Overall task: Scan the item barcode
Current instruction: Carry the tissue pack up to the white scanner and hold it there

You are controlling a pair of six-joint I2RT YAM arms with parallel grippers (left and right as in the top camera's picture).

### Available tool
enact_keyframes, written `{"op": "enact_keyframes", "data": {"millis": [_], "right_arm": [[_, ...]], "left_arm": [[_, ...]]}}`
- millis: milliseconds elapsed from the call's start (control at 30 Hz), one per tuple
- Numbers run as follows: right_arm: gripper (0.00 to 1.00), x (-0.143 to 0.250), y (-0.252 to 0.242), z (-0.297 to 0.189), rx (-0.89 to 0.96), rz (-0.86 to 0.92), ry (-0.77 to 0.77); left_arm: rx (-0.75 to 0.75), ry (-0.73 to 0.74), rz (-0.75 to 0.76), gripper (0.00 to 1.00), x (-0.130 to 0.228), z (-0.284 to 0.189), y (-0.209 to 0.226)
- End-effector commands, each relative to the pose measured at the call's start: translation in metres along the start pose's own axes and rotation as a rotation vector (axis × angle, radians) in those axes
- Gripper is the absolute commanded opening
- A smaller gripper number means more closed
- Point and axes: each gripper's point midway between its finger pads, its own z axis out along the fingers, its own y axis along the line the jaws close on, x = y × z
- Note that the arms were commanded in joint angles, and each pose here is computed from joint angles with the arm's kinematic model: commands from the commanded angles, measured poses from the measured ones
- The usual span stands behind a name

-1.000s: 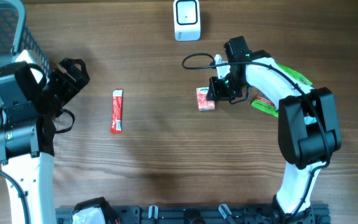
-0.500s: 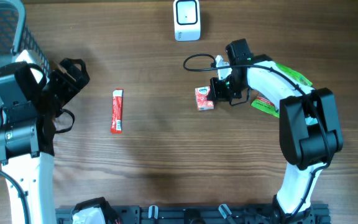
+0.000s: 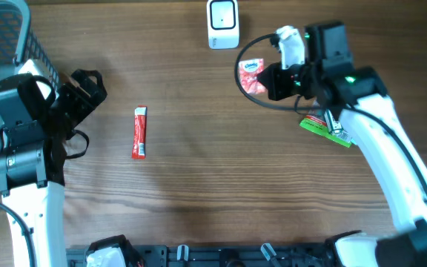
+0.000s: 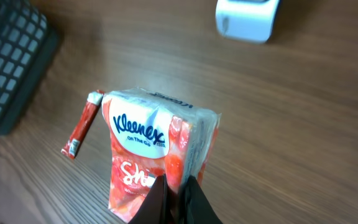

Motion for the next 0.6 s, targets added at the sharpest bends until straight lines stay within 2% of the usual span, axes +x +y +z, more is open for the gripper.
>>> {"op": "enact_keyframes", "data": {"millis": [0, 133, 300, 433, 567], "right_arm": [[0.04, -0.015, -0.025, -0.040, 0.228, 0.035, -0.060], [0.04, -0.032, -0.025, -0.082, 0.327, 0.040, -0.037], [0.04, -0.071, -0.026, -0.132, 0.473, 0.036, -0.043], [0.04, -0.110, -0.032, -0.134, 0.627, -0.041, -0.105], [0.04, -0.144, -0.018, -0.098, 0.750, -0.220, -0.156]], "left_arm": [[0.000, -0.007, 0.009, 1.00, -0.002, -0.001, 0.001], [0.000, -0.008, 0.009, 1.00, -0.002, -0.001, 0.001], [0.000, -0.008, 0.009, 1.00, -0.002, -0.001, 0.001], [0.000, -0.008, 0.009, 1.00, -0.002, -0.001, 0.001], [0.000, -0.008, 0.009, 1.00, -0.002, -0.001, 0.001]]}}
